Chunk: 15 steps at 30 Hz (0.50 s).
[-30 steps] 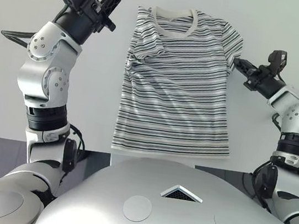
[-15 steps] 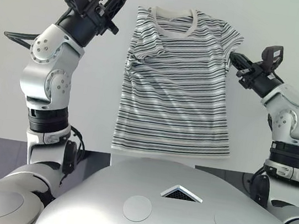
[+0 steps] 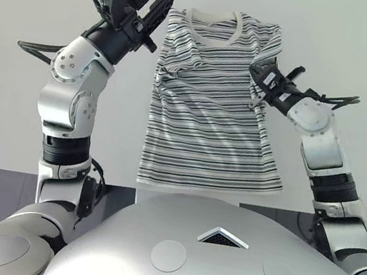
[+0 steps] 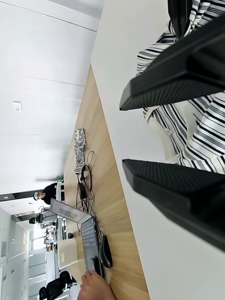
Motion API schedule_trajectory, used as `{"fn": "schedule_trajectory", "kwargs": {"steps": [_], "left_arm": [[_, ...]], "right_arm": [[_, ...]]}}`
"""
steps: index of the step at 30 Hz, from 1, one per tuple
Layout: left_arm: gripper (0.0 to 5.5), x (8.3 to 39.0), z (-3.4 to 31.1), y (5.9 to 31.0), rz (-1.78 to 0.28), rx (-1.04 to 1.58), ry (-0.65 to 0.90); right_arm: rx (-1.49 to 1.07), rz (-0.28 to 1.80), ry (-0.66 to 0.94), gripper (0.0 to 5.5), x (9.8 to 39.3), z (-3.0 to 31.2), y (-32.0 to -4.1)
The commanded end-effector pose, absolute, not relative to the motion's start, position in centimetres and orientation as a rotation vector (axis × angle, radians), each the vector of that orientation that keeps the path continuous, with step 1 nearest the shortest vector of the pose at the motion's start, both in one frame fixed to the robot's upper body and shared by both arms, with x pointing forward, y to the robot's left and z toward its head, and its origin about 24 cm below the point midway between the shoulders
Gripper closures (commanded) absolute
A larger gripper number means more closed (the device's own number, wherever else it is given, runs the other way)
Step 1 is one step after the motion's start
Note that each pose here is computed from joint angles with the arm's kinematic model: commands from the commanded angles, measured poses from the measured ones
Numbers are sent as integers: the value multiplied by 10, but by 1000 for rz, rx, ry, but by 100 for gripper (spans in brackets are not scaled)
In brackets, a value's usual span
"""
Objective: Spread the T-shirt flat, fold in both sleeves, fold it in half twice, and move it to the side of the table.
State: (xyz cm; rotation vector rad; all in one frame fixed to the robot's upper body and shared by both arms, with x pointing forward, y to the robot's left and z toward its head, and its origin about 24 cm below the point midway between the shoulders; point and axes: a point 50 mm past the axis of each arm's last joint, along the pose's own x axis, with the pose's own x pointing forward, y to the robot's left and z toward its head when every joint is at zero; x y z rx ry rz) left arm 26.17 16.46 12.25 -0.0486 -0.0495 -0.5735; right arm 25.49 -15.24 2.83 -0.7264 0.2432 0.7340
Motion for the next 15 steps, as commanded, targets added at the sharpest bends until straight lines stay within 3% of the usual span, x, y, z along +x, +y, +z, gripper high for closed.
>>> {"fn": "schedule_trajectory", "kwargs": {"steps": [1, 9, 12, 15], "left_arm": [[356, 262, 117, 162, -574, -9, -28], [356, 261, 109, 160, -584, 60, -2], [356, 260, 106, 159, -588, 74, 5], [356, 259, 103, 157, -599, 93, 16]], "right_arm": [[-950, 754, 258, 545, 256, 20, -159], [-1388, 854, 297, 545, 244, 1, -178], [-1376, 851, 303, 545, 243, 1, -179], [-1203, 788, 281, 545, 244, 14, -182]]}}
